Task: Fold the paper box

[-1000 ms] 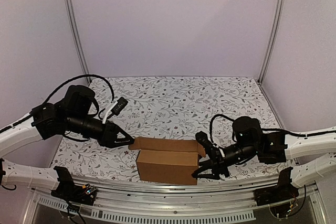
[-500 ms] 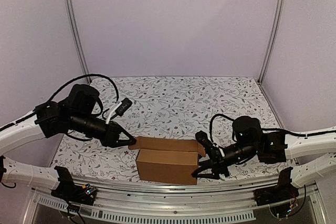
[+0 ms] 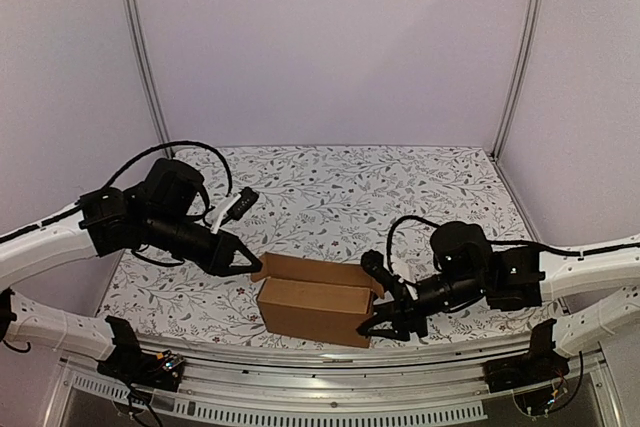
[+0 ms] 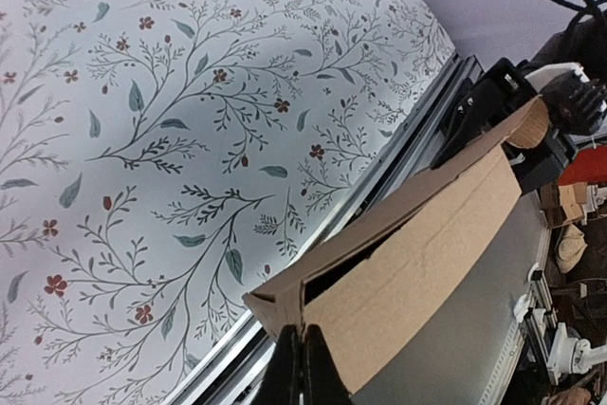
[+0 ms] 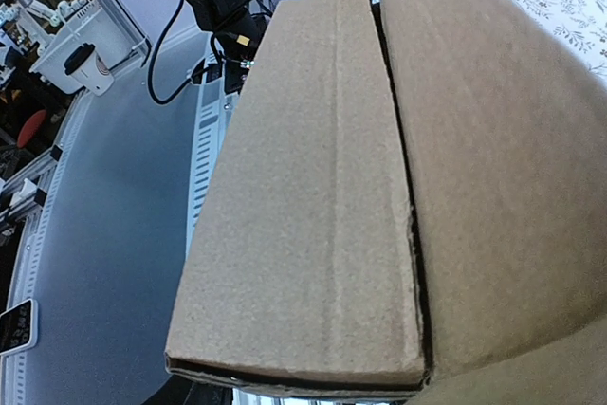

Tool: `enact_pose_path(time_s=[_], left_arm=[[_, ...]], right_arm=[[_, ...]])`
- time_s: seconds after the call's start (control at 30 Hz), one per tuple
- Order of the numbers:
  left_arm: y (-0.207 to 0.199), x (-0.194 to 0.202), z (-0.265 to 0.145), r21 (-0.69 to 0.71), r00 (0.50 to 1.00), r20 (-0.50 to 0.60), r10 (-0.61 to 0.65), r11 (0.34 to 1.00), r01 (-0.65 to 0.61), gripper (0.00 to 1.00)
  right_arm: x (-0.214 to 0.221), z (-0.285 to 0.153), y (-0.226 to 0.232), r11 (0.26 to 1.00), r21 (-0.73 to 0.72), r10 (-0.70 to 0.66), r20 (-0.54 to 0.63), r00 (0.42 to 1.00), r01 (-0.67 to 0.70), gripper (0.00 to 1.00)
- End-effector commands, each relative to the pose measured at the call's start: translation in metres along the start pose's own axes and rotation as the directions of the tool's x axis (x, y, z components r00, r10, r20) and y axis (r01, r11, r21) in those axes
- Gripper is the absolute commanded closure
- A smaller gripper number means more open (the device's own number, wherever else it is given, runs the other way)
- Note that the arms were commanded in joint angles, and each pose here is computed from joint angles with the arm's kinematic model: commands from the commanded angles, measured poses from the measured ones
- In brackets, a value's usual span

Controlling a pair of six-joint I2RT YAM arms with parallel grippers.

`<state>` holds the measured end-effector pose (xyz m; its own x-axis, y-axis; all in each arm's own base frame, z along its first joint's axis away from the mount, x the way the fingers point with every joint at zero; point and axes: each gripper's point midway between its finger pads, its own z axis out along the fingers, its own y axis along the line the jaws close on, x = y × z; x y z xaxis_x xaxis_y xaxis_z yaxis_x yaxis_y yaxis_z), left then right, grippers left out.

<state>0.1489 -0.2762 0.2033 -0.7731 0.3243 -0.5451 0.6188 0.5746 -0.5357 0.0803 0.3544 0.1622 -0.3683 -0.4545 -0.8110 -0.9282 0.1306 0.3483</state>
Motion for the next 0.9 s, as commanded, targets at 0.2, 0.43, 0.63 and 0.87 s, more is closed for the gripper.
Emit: enact_pose_path(time_s=[0.2, 0.43, 0.63, 0.87], left_arm=[[0.000, 0.007, 0.009, -0.034, 0.999, -0.028, -0.042, 0.999, 0.042, 1.00], [0.003, 0.011, 0.021, -0.056, 0.997, 0.039, -0.060, 0.997, 0.062, 1.00], [0.015, 0.016, 0.027, -0.110, 0.994, 0.104, -0.034, 0.993, 0.045, 1.00], [0.026, 0.021, 0.023, -0.094, 0.977, 0.210, -0.030, 0.994, 0.051, 1.00]], right_arm=[[-0.019, 0.002, -0.021, 0.972, 0.217, -0.101, 0.057, 0.993, 0.086, 0.88], [-0.025, 0.001, -0.029, 0.956, 0.290, -0.093, 0.138, 0.986, 0.050, 0.89], [-0.024, 0.009, -0.042, 0.937, 0.347, -0.102, 0.168, 0.980, 0.037, 0.90], [-0.010, 0.020, -0.055, 0.930, 0.367, -0.083, 0.195, 0.977, 0.006, 0.91]])
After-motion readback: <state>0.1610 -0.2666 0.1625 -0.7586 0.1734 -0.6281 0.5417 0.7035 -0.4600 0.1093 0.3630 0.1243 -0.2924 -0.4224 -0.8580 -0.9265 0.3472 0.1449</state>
